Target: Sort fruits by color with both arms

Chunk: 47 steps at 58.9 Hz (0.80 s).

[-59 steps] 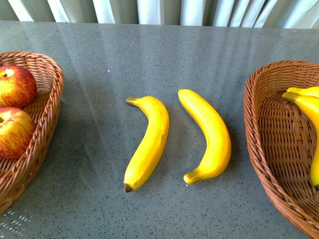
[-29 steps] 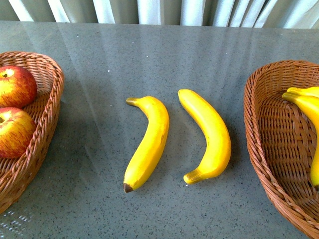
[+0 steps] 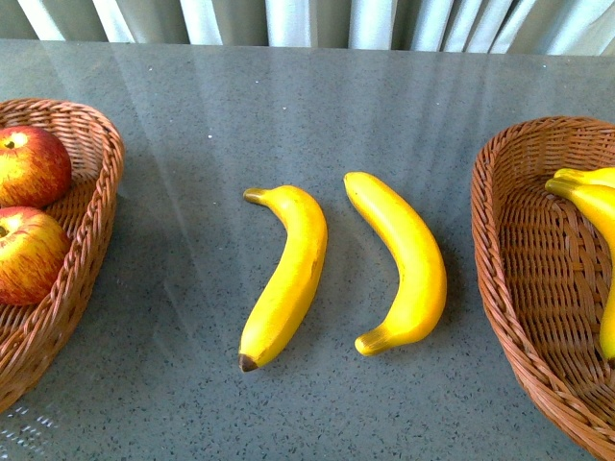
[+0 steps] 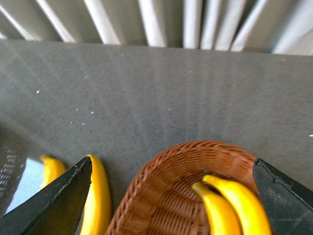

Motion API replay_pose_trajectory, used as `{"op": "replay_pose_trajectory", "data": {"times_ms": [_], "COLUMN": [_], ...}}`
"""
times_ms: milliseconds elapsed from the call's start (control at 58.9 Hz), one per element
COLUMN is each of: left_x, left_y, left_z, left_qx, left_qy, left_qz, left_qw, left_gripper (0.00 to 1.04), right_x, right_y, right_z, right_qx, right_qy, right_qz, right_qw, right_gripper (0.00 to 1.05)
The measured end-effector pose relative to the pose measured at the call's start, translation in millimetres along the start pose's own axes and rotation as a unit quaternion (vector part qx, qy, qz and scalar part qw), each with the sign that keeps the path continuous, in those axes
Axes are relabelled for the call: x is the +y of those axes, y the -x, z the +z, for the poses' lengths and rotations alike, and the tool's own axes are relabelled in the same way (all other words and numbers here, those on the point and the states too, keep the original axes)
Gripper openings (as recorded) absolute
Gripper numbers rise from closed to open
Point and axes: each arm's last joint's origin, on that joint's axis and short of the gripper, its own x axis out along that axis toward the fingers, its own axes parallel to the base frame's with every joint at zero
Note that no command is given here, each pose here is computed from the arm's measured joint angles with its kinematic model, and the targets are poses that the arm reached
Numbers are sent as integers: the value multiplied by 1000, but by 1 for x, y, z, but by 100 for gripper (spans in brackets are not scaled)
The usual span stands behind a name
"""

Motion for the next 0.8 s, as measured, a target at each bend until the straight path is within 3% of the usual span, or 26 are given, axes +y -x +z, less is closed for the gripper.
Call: {"op": "replay_pose_trajectory", "data": {"times_ms": [476, 798], "left_x": [0, 0], "left_y": [0, 0], "left_z": [0, 0], "left_qx": [0, 0], "left_qy": [0, 0], "left_qz": [0, 0], "left_qw": [1000, 1000], "left_gripper": [96, 96], "right_x": [103, 134], "right_y": [-71, -120], "right_z": [-68, -87], "right_qx": [160, 212], "right_qy": [21, 20], "right_qz": [109, 106], "right_qw": [981, 971], "right_gripper": [96, 96]}}
